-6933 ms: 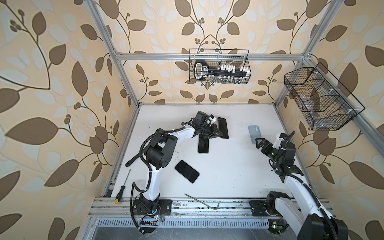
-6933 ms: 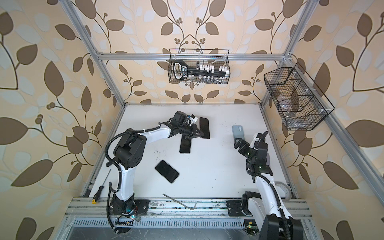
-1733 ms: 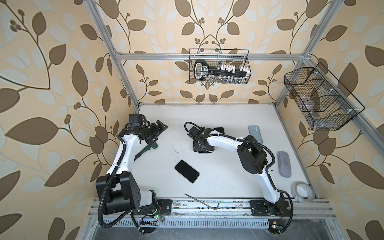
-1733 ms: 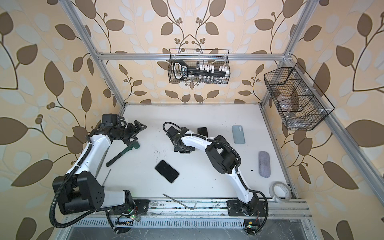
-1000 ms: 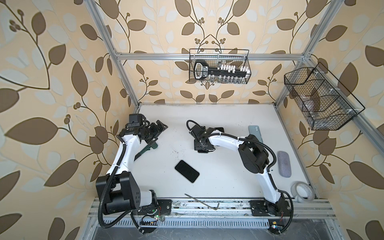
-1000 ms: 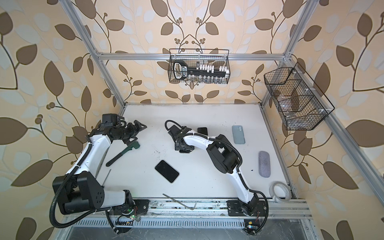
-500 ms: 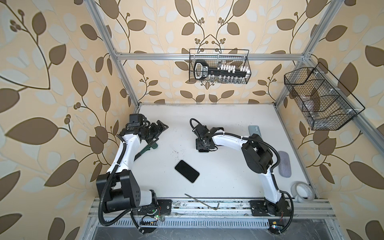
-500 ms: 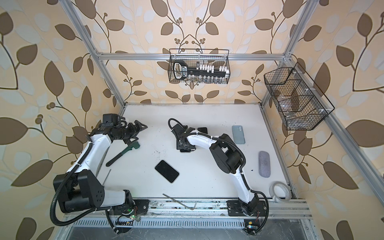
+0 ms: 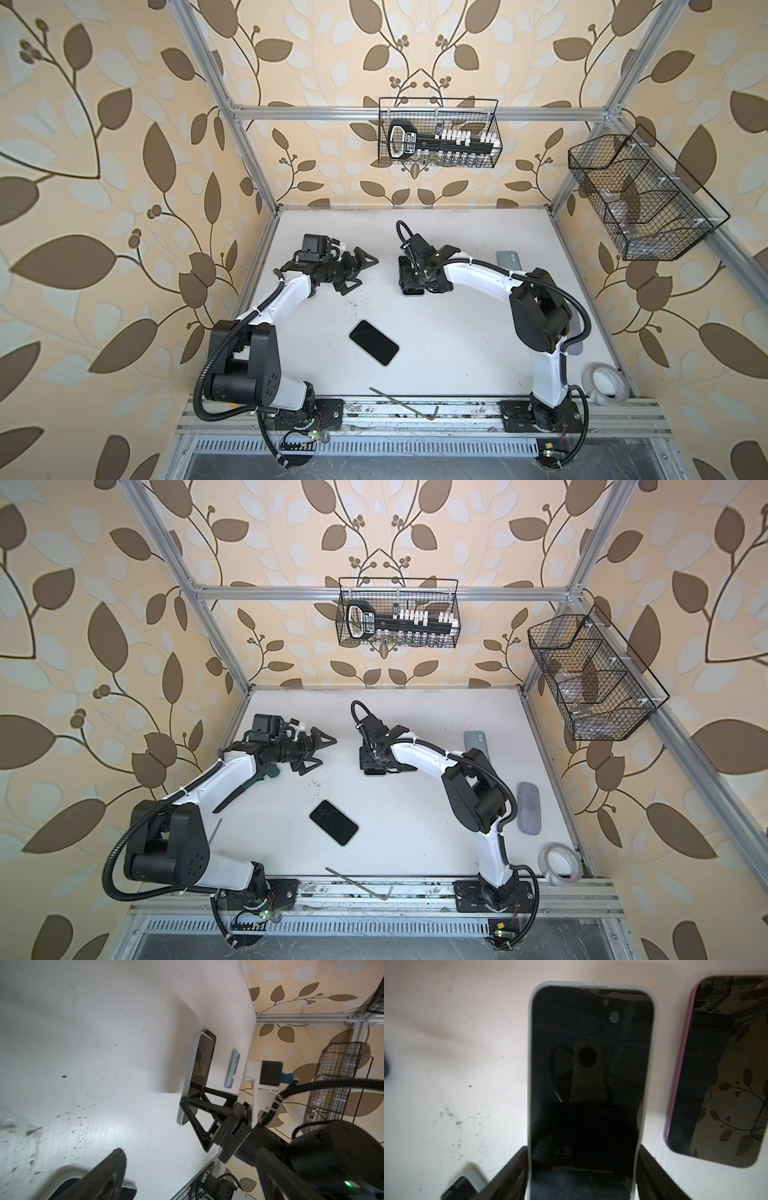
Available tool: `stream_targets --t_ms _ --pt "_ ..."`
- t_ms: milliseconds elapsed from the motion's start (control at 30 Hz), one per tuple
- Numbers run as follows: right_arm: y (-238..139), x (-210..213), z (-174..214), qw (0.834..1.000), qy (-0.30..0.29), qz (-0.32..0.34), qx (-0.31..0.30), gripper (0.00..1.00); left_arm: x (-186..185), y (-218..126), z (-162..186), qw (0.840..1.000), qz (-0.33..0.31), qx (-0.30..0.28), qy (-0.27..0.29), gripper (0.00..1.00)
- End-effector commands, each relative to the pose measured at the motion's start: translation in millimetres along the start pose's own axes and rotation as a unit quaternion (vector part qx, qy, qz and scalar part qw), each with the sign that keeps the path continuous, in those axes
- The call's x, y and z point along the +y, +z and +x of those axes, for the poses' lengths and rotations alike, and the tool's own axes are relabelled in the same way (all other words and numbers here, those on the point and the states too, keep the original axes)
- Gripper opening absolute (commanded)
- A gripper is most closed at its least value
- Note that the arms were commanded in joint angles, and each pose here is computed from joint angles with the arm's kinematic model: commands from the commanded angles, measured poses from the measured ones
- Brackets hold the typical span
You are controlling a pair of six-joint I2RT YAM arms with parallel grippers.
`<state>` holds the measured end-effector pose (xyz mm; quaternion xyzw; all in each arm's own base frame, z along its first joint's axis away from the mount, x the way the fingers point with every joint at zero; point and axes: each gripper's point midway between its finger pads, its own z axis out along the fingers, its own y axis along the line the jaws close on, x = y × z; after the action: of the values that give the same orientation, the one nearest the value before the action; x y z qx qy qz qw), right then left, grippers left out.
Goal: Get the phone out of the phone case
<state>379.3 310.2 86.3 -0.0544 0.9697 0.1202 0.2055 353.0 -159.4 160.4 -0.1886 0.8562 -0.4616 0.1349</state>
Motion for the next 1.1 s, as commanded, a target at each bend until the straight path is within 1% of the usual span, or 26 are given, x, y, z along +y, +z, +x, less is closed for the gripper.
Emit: stream_targets --t_ms 0,100,167,267,433,533,800,1000,1067 --pt "-28.6 17.2 -10.7 0.998 -0.017 -0.050 -0.025 0.63 -26.1 16.5 -10.2 0.999 0.039 -0.005 0.014 0.96" --pt "-44.3 23.6 -11.3 0.997 -0.021 -0.073 -0.030 0.62 -36.2 28.4 -11.3 0.998 0.046 -0.004 0.030 0.91" --pt "-53.5 27.9 -10.8 0.995 -0.023 -0.093 -0.031 0.62 -44.5 34.4 -10.4 0.998 0.052 0.000 0.045 0.83" --pt "-64.8 32.7 -9.4 0.993 -0.028 -0.111 -0.034 0.61 -55.1 40.1 -10.6 0.996 0.062 0.000 0.060 0.78" --pt "-74.3 37.1 -3.5 0.990 -0.028 -0.136 -0.032 0.61 -65.6 44.9 -9.6 0.995 0.072 -0.004 0.067 0.76" --pt "-78.1 38.6 -1.2 0.988 -0.025 -0.149 -0.032 0.60 -67.1 50.6 -4.6 0.995 0.072 0.001 0.068 0.72" --pt "-85.2 43.5 -0.7 0.984 -0.026 -0.171 -0.035 0.59 -65.9 60.5 8.0 0.995 0.063 0.008 0.072 0.50" --pt "-86.5 42.8 0.4 0.983 -0.023 -0.180 -0.033 0.58 -65.7 61.3 11.8 0.996 0.059 0.004 0.073 0.39" --pt "-87.4 42.5 1.1 0.982 -0.024 -0.182 -0.033 0.58 -66.2 61.0 12.3 0.996 0.060 0.002 0.074 0.32"
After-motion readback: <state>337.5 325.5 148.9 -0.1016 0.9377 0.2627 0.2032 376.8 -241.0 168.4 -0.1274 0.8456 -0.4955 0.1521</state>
